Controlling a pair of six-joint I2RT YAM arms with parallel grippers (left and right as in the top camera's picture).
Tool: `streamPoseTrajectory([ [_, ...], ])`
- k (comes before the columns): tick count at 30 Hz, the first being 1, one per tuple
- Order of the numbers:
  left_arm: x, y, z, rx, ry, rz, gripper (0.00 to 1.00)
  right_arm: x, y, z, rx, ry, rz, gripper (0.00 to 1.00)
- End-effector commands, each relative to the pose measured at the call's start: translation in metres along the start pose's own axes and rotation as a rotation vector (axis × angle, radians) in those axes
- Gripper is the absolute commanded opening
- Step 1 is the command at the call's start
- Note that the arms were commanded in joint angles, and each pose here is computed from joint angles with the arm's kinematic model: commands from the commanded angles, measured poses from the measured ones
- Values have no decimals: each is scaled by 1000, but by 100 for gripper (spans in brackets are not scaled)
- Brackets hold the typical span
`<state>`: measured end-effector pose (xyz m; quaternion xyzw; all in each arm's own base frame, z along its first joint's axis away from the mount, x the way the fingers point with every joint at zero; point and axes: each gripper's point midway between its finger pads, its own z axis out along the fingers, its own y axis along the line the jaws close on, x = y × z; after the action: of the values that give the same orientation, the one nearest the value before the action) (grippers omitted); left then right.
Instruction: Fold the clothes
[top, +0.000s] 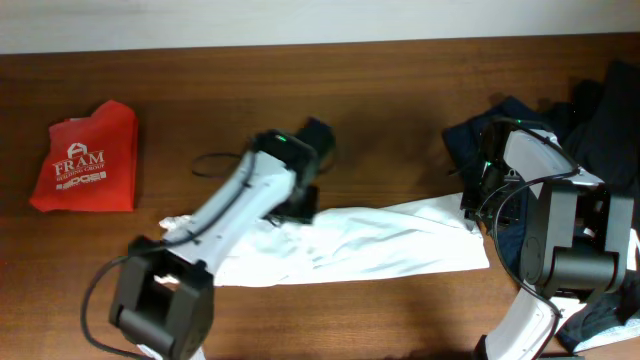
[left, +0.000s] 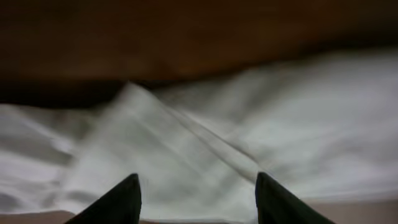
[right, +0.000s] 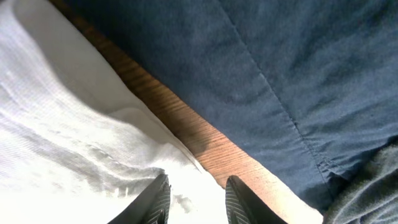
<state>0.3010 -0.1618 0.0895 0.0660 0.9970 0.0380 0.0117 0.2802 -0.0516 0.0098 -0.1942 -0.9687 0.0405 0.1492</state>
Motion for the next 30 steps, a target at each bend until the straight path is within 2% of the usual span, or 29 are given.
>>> streamPoseTrajectory([
  [1, -21, 56, 9, -21, -17, -150, 59, 0, -4, -2, 17, -10, 10, 34],
  [5, -14, 77, 47, -16, 103, -193, 59, 0, -4, -2, 17, -10, 10, 34],
  [9, -4, 73, 78, -2, 213, -163, 58, 1, -4, -2, 17, -10, 9, 33],
  [10, -2, 70, 83, 13, 231, -164, 55, 0, -4, -2, 17, -10, 10, 33],
  [13, -1, 63, 86, 51, 244, -141, 34, 0, -4, -2, 17, -10, 10, 33],
  [14, -1, 63, 86, 51, 244, -140, 12, 0, -4, -2, 17, -10, 10, 33],
  [15, -1, 63, 86, 51, 244, -140, 0, 1, -4, -2, 17, -10, 9, 33],
  [18, -4, 60, 83, 71, 236, -112, 0, 1, -4, -2, 17, -10, 9, 33],
  [23, -21, 52, 47, 133, 170, -98, 3, 0, -4, -2, 18, -10, 10, 33],
  [26, 2, 52, 38, 122, 249, -88, 3, 0, -4, -2, 18, -10, 10, 33],
  [30, 26, 45, 31, 110, 336, 26, 4, 0, -4, -2, 17, -10, 10, 33],
])
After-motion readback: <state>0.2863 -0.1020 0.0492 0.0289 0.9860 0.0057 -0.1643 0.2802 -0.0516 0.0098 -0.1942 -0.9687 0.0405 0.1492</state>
